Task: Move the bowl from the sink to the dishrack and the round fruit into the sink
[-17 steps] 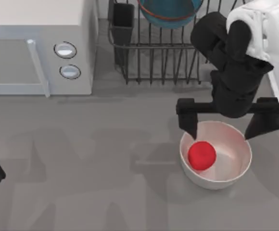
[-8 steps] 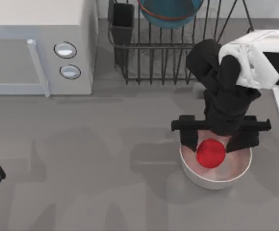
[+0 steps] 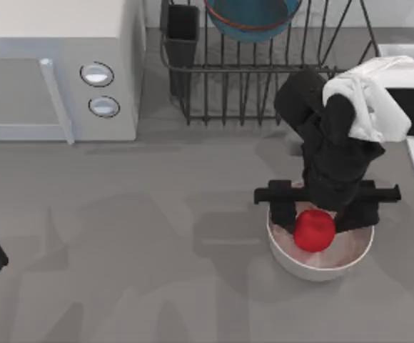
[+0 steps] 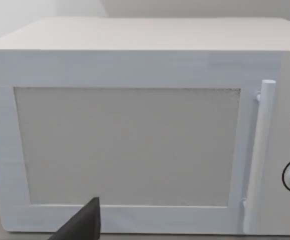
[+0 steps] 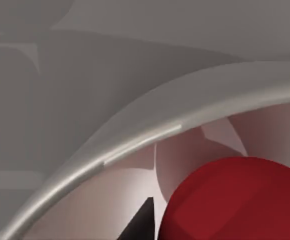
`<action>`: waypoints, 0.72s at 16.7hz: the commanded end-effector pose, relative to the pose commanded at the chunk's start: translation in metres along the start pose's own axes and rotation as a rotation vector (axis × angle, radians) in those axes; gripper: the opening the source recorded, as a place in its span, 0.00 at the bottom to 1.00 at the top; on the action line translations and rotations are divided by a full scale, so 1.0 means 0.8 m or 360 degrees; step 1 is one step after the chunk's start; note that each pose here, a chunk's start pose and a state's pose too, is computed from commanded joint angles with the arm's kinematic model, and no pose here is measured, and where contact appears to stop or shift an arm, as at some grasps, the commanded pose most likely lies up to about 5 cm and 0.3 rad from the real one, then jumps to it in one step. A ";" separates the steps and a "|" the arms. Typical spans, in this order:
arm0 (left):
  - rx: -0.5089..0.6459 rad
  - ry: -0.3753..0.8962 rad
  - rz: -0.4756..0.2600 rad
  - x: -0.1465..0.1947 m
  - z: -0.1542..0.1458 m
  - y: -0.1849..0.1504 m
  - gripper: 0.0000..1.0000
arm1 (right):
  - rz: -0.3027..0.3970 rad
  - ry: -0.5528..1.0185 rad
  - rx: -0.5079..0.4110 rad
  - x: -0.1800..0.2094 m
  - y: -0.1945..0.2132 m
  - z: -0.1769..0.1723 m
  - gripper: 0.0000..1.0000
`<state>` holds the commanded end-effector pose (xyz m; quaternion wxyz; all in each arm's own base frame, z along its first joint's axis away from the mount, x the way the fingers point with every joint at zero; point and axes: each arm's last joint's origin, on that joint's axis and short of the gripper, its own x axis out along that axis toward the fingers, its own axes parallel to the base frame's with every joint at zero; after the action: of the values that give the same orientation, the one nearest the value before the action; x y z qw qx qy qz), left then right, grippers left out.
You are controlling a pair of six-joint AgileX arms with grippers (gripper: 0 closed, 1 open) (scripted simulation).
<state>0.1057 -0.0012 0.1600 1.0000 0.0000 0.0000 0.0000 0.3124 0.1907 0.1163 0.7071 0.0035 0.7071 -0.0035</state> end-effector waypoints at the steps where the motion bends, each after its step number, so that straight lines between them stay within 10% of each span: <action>1: 0.0000 0.0000 0.0000 0.000 0.000 0.000 1.00 | 0.0000 0.0000 0.0000 0.000 0.000 0.000 0.77; 12: 0.0000 0.0000 0.0000 0.000 0.000 0.000 1.00 | 0.0000 0.0000 0.0000 0.000 0.000 0.000 0.00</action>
<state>0.1057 -0.0012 0.1600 1.0000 0.0000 0.0000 0.0000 0.3124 0.1907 0.1163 0.7071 0.0035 0.7071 -0.0035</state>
